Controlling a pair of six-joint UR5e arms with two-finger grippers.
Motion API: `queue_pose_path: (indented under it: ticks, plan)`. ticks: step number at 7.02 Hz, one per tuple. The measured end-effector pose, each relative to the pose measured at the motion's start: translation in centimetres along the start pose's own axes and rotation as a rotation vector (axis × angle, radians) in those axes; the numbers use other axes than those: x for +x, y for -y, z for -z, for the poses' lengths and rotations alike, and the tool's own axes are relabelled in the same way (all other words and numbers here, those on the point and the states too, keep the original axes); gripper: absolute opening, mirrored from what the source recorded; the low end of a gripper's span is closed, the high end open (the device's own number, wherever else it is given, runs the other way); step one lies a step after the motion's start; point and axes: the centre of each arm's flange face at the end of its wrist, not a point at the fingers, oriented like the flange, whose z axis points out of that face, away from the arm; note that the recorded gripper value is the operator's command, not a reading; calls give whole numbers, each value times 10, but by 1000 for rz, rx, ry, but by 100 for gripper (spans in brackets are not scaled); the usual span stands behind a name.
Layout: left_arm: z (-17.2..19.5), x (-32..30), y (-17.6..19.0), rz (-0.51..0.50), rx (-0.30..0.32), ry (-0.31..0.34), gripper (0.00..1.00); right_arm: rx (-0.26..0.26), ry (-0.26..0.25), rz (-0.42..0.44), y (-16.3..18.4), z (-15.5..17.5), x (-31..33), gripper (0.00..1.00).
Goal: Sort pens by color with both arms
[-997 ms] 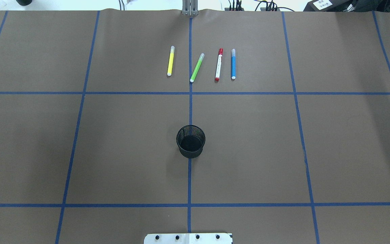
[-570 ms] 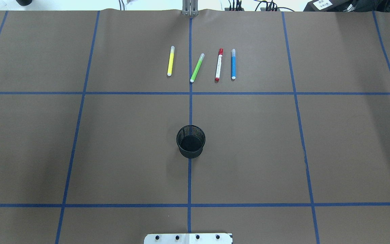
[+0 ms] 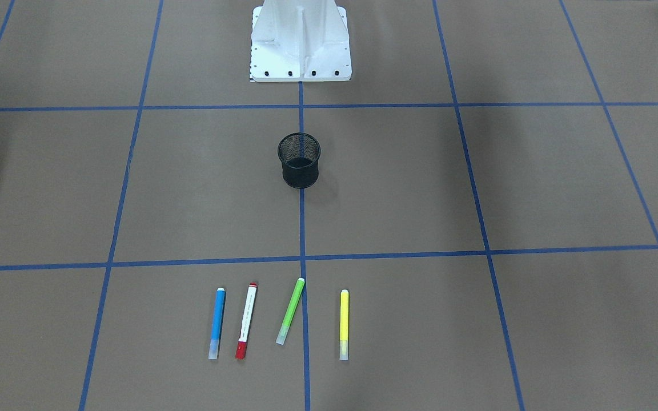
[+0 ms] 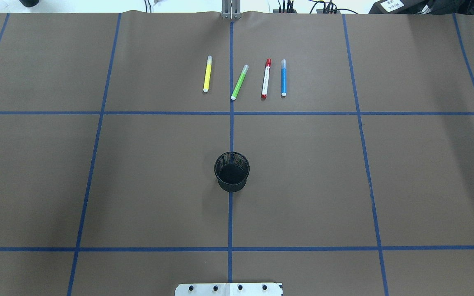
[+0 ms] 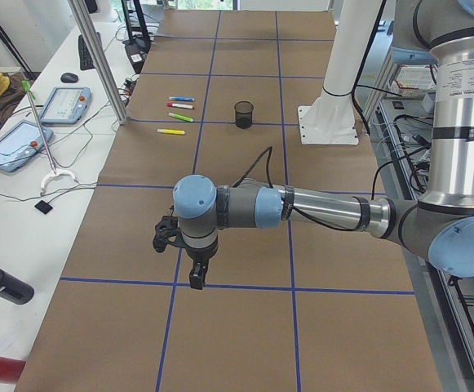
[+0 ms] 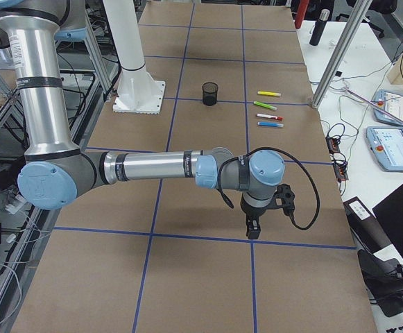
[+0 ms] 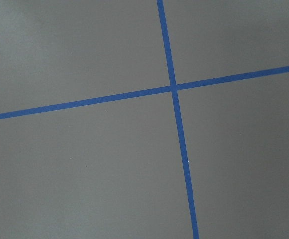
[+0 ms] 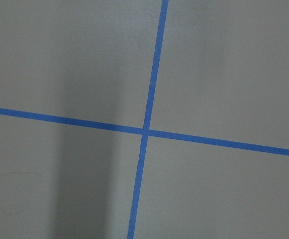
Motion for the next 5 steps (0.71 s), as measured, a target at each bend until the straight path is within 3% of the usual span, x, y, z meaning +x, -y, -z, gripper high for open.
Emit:
queue_pose_path:
  ticks: [5]
  plan:
    - [5, 5, 0, -8, 13, 2, 100, 21, 1, -23, 4, 10, -16, 100]
